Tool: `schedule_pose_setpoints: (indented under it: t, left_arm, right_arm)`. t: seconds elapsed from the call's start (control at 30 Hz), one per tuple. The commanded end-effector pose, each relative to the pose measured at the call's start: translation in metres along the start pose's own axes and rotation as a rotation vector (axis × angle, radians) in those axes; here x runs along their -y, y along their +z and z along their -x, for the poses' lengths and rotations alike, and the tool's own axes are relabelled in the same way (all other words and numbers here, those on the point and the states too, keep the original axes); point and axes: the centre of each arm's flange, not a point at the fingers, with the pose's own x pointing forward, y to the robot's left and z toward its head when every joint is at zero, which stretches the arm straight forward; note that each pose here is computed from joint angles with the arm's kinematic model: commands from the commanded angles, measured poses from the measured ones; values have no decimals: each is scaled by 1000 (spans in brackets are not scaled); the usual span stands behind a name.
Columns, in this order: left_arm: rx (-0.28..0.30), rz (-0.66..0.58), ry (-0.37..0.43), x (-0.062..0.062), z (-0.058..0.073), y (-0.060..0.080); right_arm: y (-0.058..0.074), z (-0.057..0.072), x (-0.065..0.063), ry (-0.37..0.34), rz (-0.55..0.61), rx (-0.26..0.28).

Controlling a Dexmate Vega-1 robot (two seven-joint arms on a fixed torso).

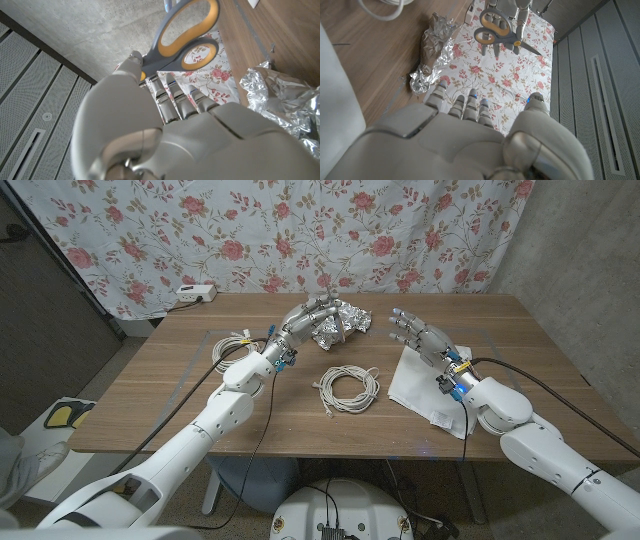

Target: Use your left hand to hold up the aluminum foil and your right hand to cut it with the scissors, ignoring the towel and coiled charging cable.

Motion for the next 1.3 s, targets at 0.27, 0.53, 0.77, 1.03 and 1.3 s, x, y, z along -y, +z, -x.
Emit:
schedule_pose_setpoints:
  t: [0.27, 0.53, 0.77, 1.03, 1.3]
  left_arm:
    - [-9, 48, -22, 4, -4, -7]
    - [-21, 71, -44, 9, -7, -14]
    - [-26, 83, -59, 12, -10, -16]
    - [-30, 99, -82, 15, -14, -17]
    - [-26, 107, -95, 16, -15, -18]
  right_arm:
    - [4, -3, -7, 47, 50, -14]
    - [2, -4, -8, 50, 67, -20]
    - [2, -3, -7, 45, 76, -19]
    - [2, -3, -6, 39, 98, -19]
    - [1, -3, -7, 50, 134, -30]
